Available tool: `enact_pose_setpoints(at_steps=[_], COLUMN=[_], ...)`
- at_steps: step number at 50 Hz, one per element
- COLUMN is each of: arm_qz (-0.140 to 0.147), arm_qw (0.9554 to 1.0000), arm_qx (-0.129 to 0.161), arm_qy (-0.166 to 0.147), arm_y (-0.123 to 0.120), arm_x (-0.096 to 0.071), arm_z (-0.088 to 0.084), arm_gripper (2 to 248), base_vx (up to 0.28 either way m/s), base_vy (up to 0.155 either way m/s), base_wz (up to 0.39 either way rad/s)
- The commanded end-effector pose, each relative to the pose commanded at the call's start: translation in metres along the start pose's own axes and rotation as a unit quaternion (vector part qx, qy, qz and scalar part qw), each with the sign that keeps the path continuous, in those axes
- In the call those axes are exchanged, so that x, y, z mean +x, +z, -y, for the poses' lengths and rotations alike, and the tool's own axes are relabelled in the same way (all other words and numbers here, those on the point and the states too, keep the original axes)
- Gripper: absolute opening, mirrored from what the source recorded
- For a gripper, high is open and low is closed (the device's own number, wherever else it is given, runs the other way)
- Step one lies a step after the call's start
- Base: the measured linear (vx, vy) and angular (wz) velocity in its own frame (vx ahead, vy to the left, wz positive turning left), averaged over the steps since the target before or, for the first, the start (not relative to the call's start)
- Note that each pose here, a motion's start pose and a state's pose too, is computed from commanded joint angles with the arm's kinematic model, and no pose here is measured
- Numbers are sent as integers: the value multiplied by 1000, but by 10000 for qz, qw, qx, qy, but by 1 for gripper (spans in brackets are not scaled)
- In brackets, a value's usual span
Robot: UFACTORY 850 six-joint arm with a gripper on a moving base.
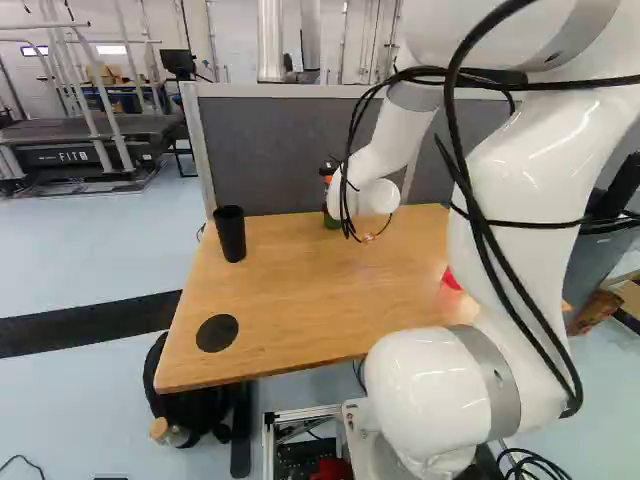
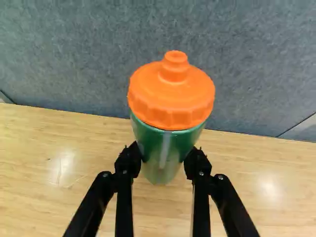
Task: Pick up the green bottle from the table
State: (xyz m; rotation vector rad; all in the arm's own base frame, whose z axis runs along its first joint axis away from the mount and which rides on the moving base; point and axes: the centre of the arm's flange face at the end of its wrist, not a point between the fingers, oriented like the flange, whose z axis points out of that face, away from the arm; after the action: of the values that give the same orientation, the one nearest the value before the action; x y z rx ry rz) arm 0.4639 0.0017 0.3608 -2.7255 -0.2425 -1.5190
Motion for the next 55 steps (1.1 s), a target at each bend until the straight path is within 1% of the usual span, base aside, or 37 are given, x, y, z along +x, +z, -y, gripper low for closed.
enact_pose_setpoints(at_steps=[9,16,55], arm_qz=[-98,-168,-614], arm_qw=[10000,9999,9981], arm_qx=[-14,-24,-91], arm_qy=[-10,-16,-59], arm_y=[-8,-19,-90], arm_x=[7,9,13], arm_z=[0,1,7], arm_gripper=[110,110,110], base_vx=[0,0,0], base_vy=[0,0,0], base_wz=[0,0,0])
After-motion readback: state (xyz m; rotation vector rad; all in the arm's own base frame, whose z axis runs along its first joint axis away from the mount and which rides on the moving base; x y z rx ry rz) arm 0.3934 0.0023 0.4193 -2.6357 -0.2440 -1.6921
